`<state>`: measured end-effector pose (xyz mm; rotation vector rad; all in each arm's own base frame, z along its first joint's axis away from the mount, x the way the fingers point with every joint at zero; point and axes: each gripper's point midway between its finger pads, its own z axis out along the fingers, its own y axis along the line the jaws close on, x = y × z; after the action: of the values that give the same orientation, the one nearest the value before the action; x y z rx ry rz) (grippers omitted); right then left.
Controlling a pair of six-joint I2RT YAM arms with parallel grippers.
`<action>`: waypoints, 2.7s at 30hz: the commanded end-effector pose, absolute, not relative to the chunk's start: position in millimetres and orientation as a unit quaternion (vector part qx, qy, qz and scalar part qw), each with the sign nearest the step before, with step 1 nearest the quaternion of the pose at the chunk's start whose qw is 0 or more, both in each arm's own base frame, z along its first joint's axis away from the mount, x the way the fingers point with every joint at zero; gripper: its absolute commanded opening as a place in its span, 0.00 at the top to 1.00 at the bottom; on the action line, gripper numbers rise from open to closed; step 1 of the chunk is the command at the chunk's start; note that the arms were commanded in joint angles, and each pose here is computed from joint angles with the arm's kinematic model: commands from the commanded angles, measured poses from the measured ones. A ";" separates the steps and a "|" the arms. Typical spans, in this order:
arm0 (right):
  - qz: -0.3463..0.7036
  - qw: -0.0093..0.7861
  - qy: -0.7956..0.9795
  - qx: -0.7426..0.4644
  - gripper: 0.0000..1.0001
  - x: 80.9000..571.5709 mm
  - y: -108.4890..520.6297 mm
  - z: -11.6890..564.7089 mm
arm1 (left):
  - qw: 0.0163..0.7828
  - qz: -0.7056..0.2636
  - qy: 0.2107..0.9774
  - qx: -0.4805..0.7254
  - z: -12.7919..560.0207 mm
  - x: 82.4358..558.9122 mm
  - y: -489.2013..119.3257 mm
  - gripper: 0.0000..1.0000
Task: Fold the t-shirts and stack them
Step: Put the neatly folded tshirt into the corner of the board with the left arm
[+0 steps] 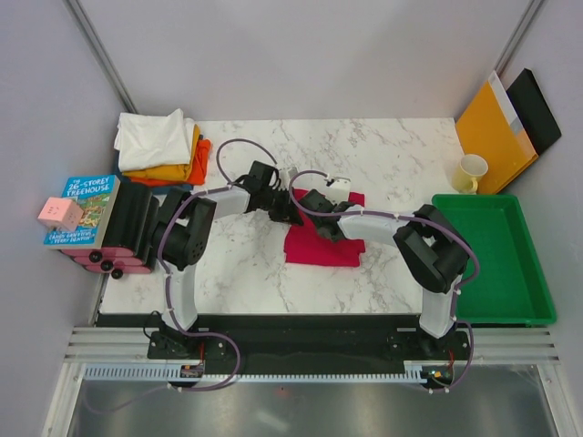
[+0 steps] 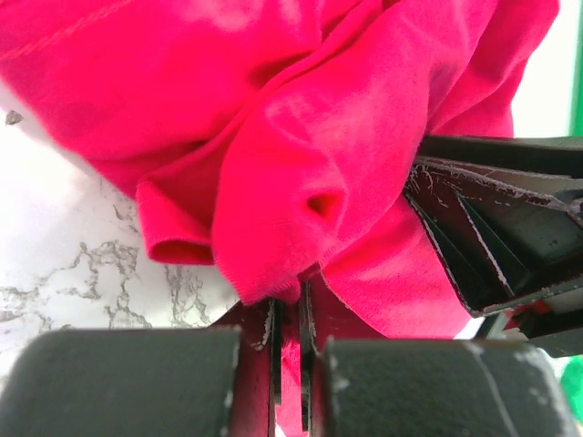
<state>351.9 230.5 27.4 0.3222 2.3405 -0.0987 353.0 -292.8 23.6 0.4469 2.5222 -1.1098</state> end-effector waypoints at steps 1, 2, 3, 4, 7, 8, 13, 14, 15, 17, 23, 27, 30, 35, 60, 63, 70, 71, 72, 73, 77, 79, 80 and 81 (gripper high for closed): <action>-0.015 0.420 0.899 0.121 0.49 366.1 244.2 67.6 | 0.193 -0.328 0.893 0.239 51.6 349.3 -284.1 0.98; -0.010 0.431 0.895 0.118 0.39 368.6 248.7 77.6 | 0.205 -0.322 0.890 0.248 60.8 352.5 -283.6 0.98; -0.012 0.440 0.890 0.117 0.32 370.7 248.4 85.9 | 0.218 -0.318 0.887 0.256 69.4 355.7 -282.8 0.98; -0.007 0.448 0.886 0.117 0.26 371.6 249.6 95.9 | 0.231 -0.309 0.883 0.267 78.0 359.8 -281.2 0.98; 0.008 0.473 0.873 0.116 0.12 376.2 255.7 127.5 | 0.252 -0.303 0.872 0.289 105.7 358.8 -276.9 0.98; 0.013 0.482 0.868 0.121 0.11 376.8 254.9 138.8 | 0.255 -0.301 0.872 0.291 110.7 358.2 -275.9 0.98; 0.022 0.511 0.849 0.131 0.10 375.4 247.3 174.8 | 0.290 -0.287 0.850 0.332 138.9 354.1 -268.4 0.98; 0.025 0.518 0.844 0.136 0.10 373.7 243.5 184.6 | 0.293 -0.281 0.849 0.339 141.5 353.7 -266.2 0.98; 0.024 0.523 0.841 0.139 0.10 372.4 240.5 189.1 | 0.299 -0.279 0.847 0.341 146.6 353.6 -265.1 0.98; 0.027 0.532 0.834 0.145 0.10 368.2 233.1 199.9 | 0.307 -0.265 0.847 0.343 153.9 354.8 -259.1 0.98; 0.024 0.538 0.829 0.147 0.10 359.9 220.3 206.1 | 0.299 -0.266 0.856 0.327 155.6 362.4 -248.4 0.98; 0.025 0.523 0.840 0.140 0.10 356.1 223.3 189.8 | 0.253 -0.287 0.875 0.296 124.8 355.4 -244.4 0.98; 0.023 0.513 0.848 0.134 0.11 352.9 224.5 178.4 | 0.240 -0.296 0.880 0.284 107.1 350.9 -241.1 0.98; 0.015 0.509 0.850 0.133 0.11 347.2 217.3 170.3 | 0.291 -0.246 0.870 0.312 132.8 378.5 -232.4 0.98; 0.031 0.513 0.850 0.119 0.11 348.2 222.7 158.8 | 0.373 -0.009 0.875 0.307 229.8 517.7 -45.0 0.98; 0.032 0.511 0.851 0.118 0.11 346.8 222.6 155.8 | 0.379 0.015 0.870 0.313 234.2 530.0 -35.9 0.98; 0.028 0.507 0.854 0.114 0.11 343.6 219.7 148.9 | 0.392 0.052 0.861 0.319 241.4 554.7 -18.7 0.98; 0.028 0.507 0.854 0.114 0.11 344.1 219.3 149.1 | 0.391 0.057 0.861 0.321 240.0 557.5 -17.2 0.98; 0.028 0.507 0.854 0.114 0.11 344.2 219.4 148.3 | 0.398 0.066 0.858 0.319 246.6 560.4 -13.6 0.98; 0.026 0.507 0.854 0.114 0.11 344.0 218.3 146.8 | 0.394 0.069 0.861 0.315 241.9 563.3 -8.5 0.98; 0.025 0.506 0.855 0.113 0.11 343.5 217.8 144.1 | 0.397 0.088 0.864 0.297 242.9 571.3 8.8 0.98; 0.024 0.504 0.856 0.113 0.11 343.3 216.5 141.6 | 0.405 0.114 0.868 0.265 252.1 575.0 44.3 0.98; 0.026 0.505 0.855 0.113 0.11 343.1 217.1 142.0 | 0.412 0.122 0.866 0.254 257.2 577.5 53.4 0.98; 0.025 0.505 0.855 0.114 0.11 343.6 216.5 141.4 | 0.417 0.135 0.865 0.246 262.9 578.1 65.6 0.98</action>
<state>340.2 215.8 132.4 0.2546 2.0950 0.0252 564.1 4.6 214.5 0.7298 2.2722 0.1493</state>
